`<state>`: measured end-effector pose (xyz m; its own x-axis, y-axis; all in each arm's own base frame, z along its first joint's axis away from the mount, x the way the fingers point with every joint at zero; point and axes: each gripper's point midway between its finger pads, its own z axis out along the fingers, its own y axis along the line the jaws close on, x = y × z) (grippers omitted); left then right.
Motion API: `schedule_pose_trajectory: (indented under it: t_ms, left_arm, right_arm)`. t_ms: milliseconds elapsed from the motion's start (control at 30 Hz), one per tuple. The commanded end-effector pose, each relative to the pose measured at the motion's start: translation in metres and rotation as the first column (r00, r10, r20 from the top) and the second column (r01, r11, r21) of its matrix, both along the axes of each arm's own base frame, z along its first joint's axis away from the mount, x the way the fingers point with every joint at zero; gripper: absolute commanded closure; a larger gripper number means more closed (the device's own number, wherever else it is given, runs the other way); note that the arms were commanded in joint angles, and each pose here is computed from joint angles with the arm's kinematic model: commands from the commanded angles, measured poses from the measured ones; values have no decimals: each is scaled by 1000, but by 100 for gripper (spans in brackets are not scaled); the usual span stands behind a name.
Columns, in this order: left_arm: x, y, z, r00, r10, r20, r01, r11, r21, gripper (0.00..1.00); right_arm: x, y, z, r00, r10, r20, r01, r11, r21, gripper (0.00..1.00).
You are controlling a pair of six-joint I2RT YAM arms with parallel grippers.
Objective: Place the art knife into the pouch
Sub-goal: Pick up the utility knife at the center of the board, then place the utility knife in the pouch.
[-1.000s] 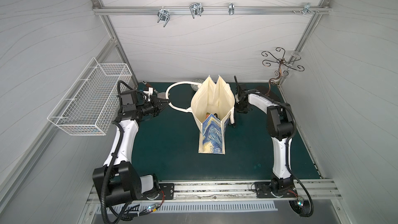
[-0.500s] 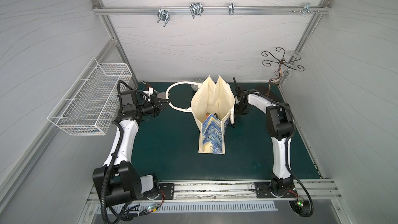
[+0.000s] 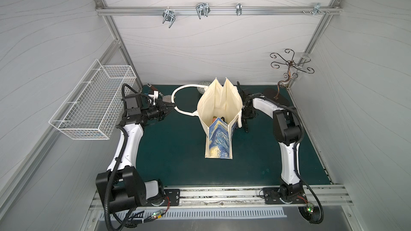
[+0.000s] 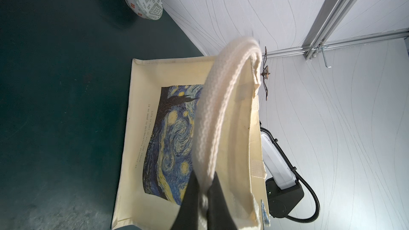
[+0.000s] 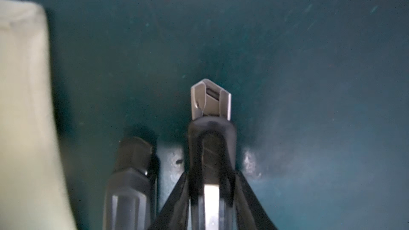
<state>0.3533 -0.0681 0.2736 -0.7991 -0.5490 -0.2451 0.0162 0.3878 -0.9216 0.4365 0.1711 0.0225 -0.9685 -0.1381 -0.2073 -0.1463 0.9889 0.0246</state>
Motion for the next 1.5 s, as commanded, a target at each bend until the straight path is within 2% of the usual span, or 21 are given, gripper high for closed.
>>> schedule_pose_trajectory:
  t_ms: [0, 67, 133, 200, 367, 467, 733, 933, 1233, 1467]
  left_arm:
    - [1, -3, 13, 998, -27, 62, 27, 1000, 7, 100]
    - [1, -3, 13, 998, -28, 64, 28, 1000, 7, 100]
    - [0, -3, 13, 998, -27, 63, 26, 1000, 6, 100]
    - [0, -3, 13, 998, -26, 65, 25, 1000, 7, 100]
    - [1, -3, 11, 998, -27, 59, 27, 1000, 6, 100]
    - [-1, -3, 12, 998, -27, 61, 26, 1000, 10, 100]
    - [0, -3, 8, 998, -24, 55, 23, 1000, 9, 100]
    - [2, -2, 10, 998, -19, 58, 19, 1000, 7, 100]
    - [-2, -3, 10, 998, -18, 59, 17, 1000, 7, 100]
    - [-3, -3, 12, 998, -16, 62, 16, 1000, 6, 100]
  right_arm:
    - [-29, -11, -16, 994, 11, -110, -18, 998, -63, 69]
    - [-29, -12, -18, 993, 8, -115, -16, 998, -64, 83]
    - [-29, -13, -17, 993, 9, -117, -15, 998, -57, 92]
    - [-29, -14, -15, 994, 6, -112, -12, 999, -51, 94]
    - [-25, -10, 5, 998, 7, -58, -6, 1000, 21, 95]
    - [-21, -12, 29, 1000, 10, -5, -10, 1000, 23, 97]
    - [-17, -15, 123, 986, 35, 164, -50, 995, 87, 97]
    - [-27, -17, 199, 953, 55, 298, -93, 989, 114, 96]
    - [-48, 6, 317, 815, 81, 574, -272, 928, 256, 95]
    - [-80, 30, 394, 672, 126, 730, -435, 865, 251, 94]
